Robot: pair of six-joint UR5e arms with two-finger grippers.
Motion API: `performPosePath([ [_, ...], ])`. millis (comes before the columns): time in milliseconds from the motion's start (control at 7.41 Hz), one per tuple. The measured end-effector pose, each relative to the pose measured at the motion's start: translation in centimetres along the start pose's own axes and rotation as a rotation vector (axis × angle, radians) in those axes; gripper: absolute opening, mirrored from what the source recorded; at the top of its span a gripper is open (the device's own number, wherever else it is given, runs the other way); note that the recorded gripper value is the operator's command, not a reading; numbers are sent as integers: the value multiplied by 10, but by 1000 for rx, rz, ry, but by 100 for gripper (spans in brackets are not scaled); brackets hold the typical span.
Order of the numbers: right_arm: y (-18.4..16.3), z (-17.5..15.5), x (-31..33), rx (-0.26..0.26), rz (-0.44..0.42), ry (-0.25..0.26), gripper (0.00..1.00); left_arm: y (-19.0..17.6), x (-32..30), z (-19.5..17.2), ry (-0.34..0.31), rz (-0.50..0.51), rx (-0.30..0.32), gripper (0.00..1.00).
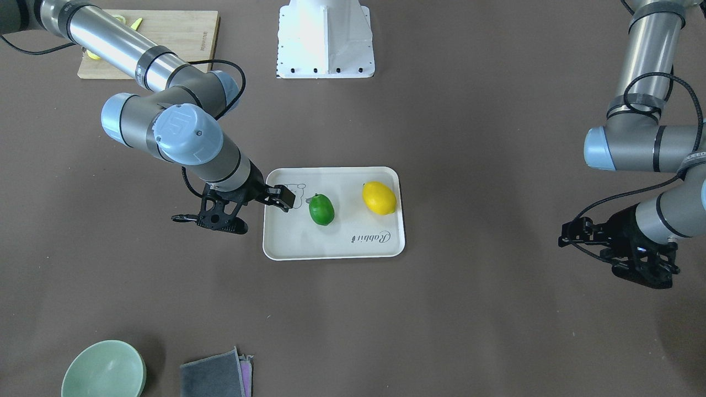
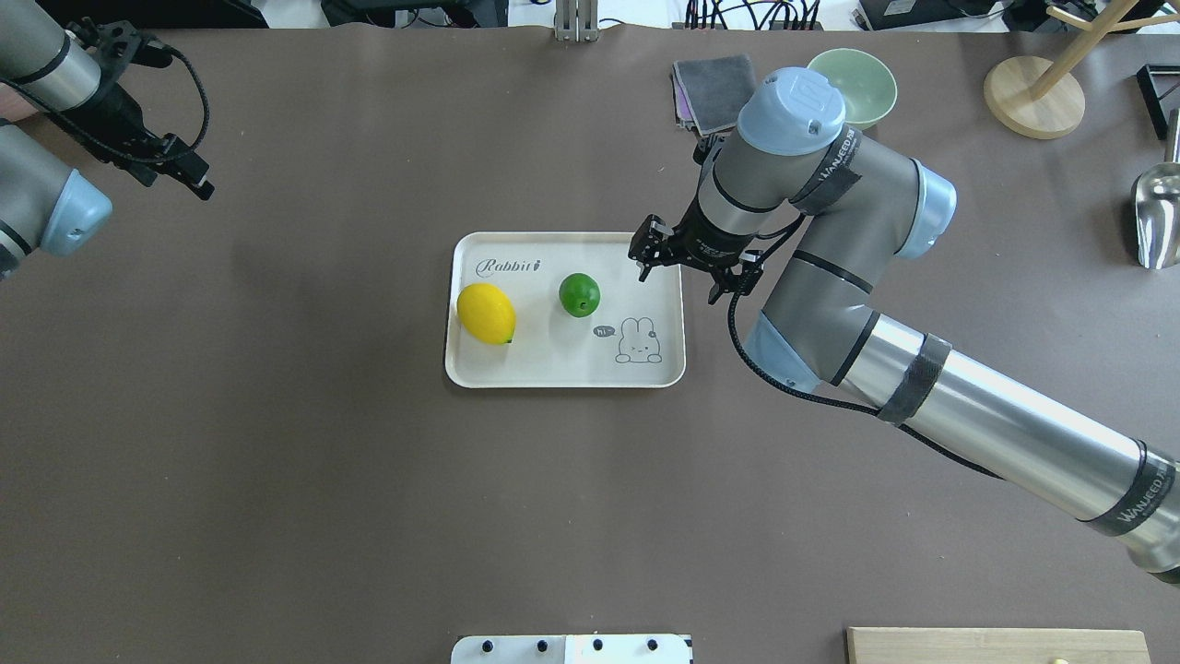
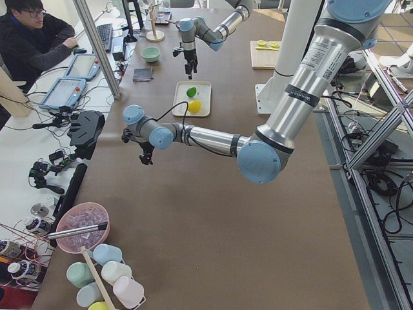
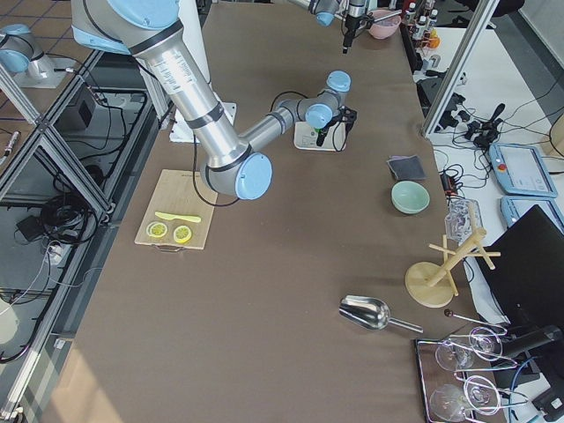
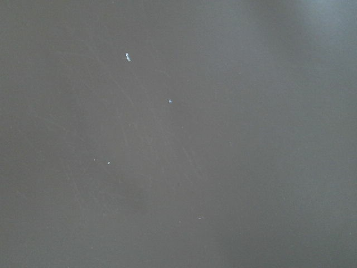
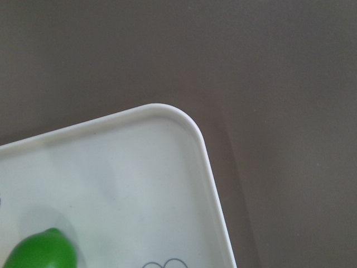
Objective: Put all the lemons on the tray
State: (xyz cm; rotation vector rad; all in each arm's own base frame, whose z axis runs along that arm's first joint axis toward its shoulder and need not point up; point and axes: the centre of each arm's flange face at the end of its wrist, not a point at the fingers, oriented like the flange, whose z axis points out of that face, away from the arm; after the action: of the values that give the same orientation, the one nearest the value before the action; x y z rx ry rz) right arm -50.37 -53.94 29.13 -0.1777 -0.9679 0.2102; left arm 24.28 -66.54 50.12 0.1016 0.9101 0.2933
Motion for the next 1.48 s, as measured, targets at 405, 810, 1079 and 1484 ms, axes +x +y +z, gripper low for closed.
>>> performPosePath([
  [405, -16, -2, 20, 34, -33, 4, 100, 0, 1, 1, -4, -10, 1, 99],
  [810, -72, -49, 76, 95, -58, 11, 100, -3, -5, -30, -2, -5, 45, 99],
  [1079, -108, -99, 150, 113, -104, 27, 100, 17, -60, -61, 5, -35, 71, 99],
  [1484, -120, -186, 265, 122, -269, 151, 100, 64, -155, -106, -1, -77, 88, 99],
])
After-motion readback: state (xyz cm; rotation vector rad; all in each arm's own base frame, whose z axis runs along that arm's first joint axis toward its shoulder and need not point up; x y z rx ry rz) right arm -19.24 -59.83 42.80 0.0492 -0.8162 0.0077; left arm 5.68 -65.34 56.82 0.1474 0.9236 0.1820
